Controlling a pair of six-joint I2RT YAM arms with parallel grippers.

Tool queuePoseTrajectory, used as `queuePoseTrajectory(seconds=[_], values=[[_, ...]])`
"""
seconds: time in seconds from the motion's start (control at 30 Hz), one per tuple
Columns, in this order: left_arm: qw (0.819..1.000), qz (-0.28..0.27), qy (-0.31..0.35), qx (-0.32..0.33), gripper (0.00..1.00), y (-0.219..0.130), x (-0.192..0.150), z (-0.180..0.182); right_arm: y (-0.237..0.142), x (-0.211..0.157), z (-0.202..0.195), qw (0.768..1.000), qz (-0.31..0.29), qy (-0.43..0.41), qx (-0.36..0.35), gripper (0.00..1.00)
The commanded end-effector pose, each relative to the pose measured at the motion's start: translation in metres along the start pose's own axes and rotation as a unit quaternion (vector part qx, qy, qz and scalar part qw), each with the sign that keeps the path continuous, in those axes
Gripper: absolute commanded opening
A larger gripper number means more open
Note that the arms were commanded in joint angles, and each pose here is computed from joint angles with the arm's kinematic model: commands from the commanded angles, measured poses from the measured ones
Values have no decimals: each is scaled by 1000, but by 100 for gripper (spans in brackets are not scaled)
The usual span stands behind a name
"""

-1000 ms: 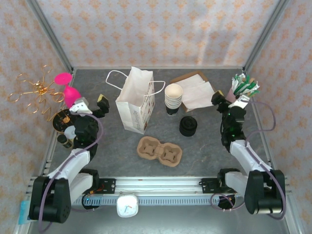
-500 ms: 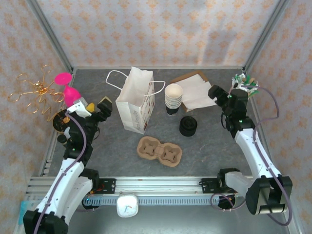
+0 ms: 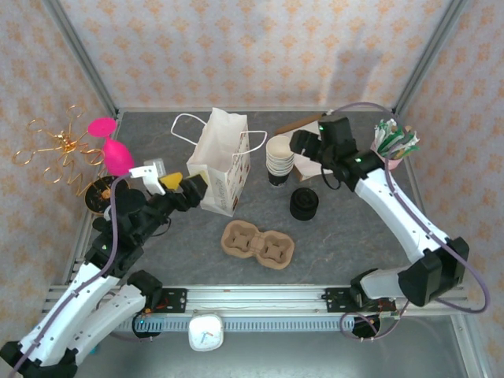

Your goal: Pack the takeout coffee

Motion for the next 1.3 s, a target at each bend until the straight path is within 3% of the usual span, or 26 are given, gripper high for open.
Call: queuePoseTrajectory(seconds=[0.0, 0.37, 0.8, 1.27], values=[[999, 28, 1, -24, 98, -1, -7, -22, 3, -4, -4, 998, 2, -18, -54, 79], [993, 59, 40, -97, 99, 23, -46, -88, 38, -18, 2, 989, 20, -62, -131, 57], [994, 73, 51, -71, 99, 34, -63, -80, 71, -27, 3, 983, 44, -83, -155, 38], [993, 76, 52, -78, 99, 35, -67, -81, 67, -21, 4, 980, 40, -96, -170, 20]])
Point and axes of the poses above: each hand's point on the last joint's axis, 136 mm out from that joint toward the fingers, its own y axis out along the fingers, its own z axis along the line the jaws close on, x = y × z, the point moved 2 cm from there along -y, back along the fingers, and after that the axes turned 15 degrees about y, right-handed, at the moved point
